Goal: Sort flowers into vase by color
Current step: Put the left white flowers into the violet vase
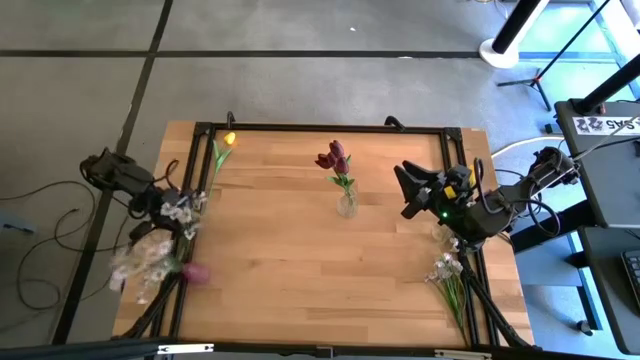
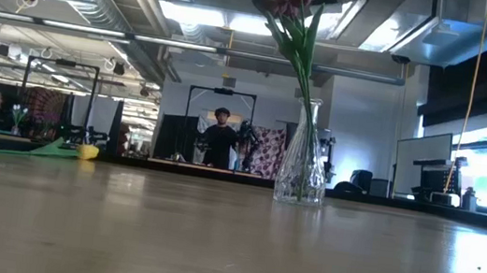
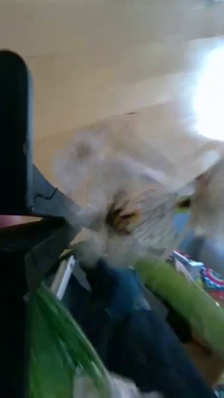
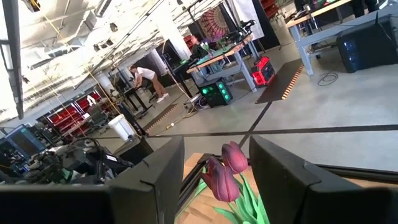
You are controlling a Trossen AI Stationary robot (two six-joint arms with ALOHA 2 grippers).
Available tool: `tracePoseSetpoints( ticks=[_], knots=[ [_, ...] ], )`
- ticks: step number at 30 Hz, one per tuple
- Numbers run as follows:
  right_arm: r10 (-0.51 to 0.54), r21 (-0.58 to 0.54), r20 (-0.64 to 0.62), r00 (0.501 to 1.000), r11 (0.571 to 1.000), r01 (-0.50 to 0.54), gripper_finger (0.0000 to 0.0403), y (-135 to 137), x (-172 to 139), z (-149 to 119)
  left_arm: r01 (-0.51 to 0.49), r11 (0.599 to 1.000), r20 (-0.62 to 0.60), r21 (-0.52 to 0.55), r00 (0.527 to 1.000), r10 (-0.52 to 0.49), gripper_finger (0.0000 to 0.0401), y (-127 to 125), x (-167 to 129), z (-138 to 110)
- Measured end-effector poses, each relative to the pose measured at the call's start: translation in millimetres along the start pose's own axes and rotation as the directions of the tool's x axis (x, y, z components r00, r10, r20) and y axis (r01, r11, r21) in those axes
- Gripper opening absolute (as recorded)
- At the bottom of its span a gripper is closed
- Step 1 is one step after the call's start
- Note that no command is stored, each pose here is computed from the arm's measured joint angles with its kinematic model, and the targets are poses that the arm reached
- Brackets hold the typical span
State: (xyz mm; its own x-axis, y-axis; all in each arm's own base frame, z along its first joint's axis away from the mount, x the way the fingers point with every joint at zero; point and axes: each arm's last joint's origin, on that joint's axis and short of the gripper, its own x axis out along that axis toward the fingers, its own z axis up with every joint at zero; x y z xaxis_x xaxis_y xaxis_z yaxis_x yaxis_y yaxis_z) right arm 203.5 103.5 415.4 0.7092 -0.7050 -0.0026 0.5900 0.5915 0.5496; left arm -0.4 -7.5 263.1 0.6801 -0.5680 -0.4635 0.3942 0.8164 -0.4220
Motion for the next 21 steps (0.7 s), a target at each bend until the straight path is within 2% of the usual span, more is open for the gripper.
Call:
tracePoseSetpoints(
  ticks=[5, 14, 17, 21],
  knots=[
    [-0.002, -0.016, -0.003, 1.0, 1.0, 0.002, 0.0182, -1, 0, -1, -0.025, 1.0, -0.011, -0.006, 1.0, 0.025, 0.0018, 2, 3, -2],
    [-0.001, -0.016, -0.003, 1.0, 1.0, 0.001, 0.0182, -1, 0, -1, -0.007, 1.0, 0.048, -0.024, 0.999, 0.008, 0.0091, 0, 3, 4],
    [-0.001, -0.016, -0.003, 1.0, 1.0, 0.001, 0.0182, -1, 0, -1, 0.066, 0.996, 0.07, -0.061, 0.996, -0.062, 0.0113, -3, 2, 8],
    [-0.001, -0.016, -0.003, 1.0, 1.0, 0.001, 0.0182, -1, 0, -1, 0.158, 0.983, 0.124, -0.096, 0.982, -0.145, 0.0121, -8, 1, 15]
  ],
)
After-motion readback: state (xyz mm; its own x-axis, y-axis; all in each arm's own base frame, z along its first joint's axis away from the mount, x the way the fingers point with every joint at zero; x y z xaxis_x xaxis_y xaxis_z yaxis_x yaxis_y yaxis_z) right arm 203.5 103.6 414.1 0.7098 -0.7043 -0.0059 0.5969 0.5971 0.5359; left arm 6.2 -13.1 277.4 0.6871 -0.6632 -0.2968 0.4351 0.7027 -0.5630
